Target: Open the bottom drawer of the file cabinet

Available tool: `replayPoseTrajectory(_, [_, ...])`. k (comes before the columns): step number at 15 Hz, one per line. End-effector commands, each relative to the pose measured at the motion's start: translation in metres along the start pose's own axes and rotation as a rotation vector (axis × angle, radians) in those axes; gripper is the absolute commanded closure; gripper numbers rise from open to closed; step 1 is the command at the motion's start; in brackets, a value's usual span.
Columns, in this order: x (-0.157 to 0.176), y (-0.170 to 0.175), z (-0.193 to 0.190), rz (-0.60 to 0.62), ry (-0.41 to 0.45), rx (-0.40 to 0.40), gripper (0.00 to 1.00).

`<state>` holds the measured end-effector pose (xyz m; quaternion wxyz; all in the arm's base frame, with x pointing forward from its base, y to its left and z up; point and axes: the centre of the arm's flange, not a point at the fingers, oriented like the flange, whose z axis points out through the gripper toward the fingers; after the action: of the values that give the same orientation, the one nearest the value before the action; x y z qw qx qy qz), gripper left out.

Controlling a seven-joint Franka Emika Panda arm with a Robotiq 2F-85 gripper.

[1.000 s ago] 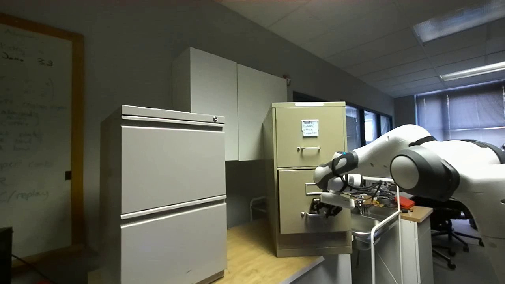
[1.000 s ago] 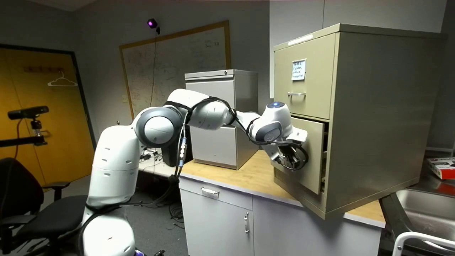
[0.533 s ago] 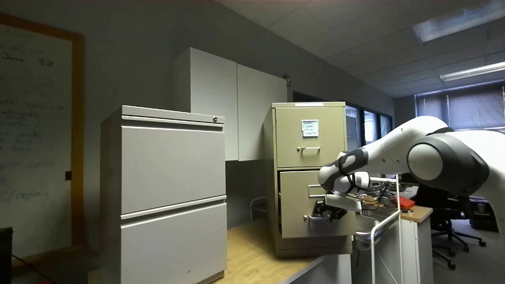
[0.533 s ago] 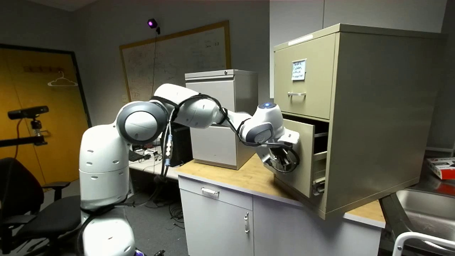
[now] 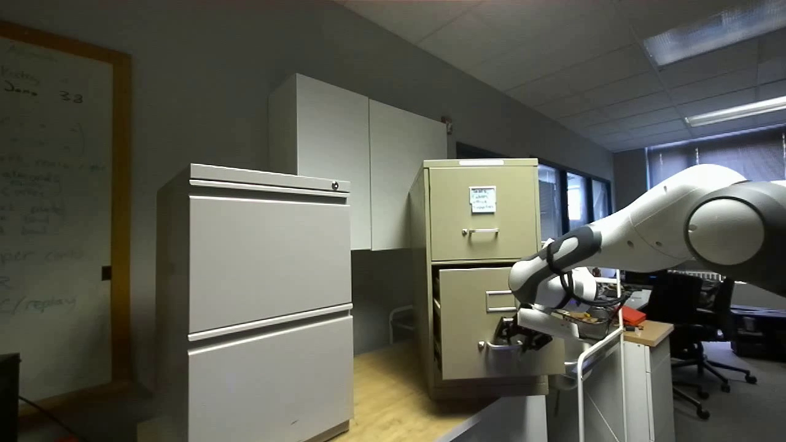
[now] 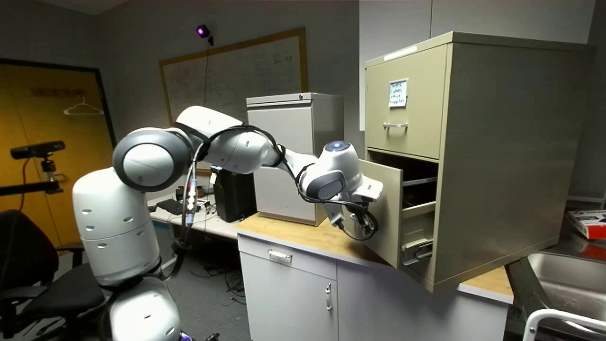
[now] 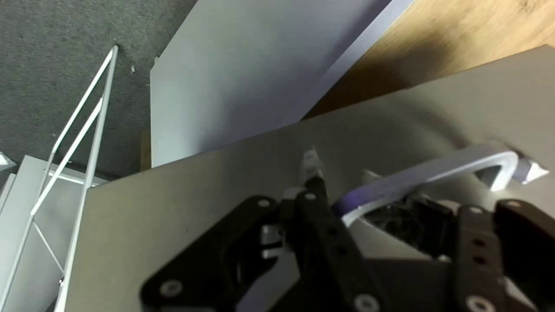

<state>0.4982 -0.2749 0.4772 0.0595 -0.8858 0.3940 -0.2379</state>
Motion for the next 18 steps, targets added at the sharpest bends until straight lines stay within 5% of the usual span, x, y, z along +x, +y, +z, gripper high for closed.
replayPoseTrajectory(1, [-0.074, 0.027, 0.021, -0.106, -0.096, 0.017, 0.93])
replayPoseTrajectory(18, [-0.190, 0.078, -0.013, -0.013, -0.150, 0.192, 0.93])
